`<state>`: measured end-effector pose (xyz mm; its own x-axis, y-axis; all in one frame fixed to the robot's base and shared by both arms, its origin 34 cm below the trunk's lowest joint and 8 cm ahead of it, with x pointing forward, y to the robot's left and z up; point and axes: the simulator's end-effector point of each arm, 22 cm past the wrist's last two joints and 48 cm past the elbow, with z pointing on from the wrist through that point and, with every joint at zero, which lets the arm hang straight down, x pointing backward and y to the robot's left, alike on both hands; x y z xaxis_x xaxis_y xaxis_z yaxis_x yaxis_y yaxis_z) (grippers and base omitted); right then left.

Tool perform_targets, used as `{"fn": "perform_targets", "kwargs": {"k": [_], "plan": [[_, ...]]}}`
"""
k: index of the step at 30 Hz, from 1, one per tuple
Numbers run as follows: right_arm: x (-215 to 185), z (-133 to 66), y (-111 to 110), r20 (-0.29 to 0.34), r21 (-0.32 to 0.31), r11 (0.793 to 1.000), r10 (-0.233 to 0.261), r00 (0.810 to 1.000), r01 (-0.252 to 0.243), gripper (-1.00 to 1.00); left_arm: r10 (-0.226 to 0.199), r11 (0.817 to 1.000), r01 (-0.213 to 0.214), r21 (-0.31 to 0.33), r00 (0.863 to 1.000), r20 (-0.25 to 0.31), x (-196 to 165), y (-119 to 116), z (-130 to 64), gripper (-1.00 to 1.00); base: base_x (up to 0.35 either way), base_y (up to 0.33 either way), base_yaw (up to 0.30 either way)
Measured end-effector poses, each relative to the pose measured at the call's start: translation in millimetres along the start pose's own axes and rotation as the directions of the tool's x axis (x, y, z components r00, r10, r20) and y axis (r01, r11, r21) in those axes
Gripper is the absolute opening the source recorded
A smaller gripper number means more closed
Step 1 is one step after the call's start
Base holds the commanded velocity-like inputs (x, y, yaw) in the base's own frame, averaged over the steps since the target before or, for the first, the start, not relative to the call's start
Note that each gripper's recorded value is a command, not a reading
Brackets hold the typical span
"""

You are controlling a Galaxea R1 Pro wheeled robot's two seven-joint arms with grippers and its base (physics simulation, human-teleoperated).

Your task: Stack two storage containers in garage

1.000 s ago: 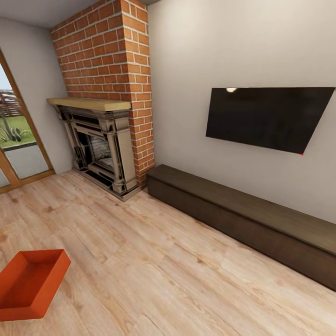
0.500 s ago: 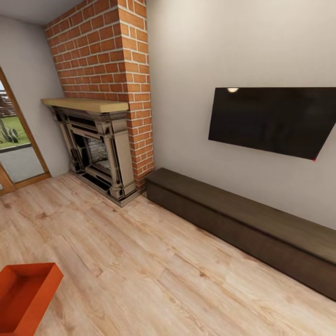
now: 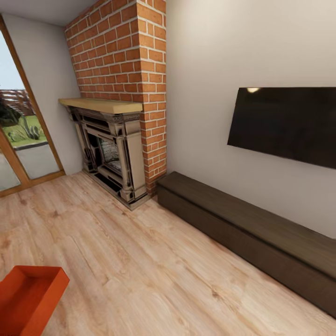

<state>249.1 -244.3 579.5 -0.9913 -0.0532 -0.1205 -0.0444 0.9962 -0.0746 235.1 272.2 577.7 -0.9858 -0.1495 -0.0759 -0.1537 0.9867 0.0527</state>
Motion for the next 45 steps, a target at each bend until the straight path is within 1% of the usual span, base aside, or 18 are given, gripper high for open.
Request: {"fn": "perform_targets", "kwargs": {"k": [35,39,45], "plan": [[-0.1,-0.1,2.0,0.0,-0.003,1.0,0.0,1.0,0.0,1.0,0.0,1.0,0.0,-0.001,1.0,0.003,-0.9,0.2,0.0,1.0,0.32,0.0,0.274],[-0.2,-0.1,2.3,0.0,-0.003,1.0,0.0,1.0,0.0,1.0,0.0,1.0,0.0,-0.001,1.0,0.003,-1.0,0.2,0.1,1.0,0.185,0.0,0.274],[-0.1,0.0,2.1,-0.001,-0.003,1.0,0.0,1.0,0.0,1.0,0.0,1.0,0.0,-0.001,1.0,0.003,-1.3,0.2,0.2,1.0,0.028,0.0,0.274]]}}
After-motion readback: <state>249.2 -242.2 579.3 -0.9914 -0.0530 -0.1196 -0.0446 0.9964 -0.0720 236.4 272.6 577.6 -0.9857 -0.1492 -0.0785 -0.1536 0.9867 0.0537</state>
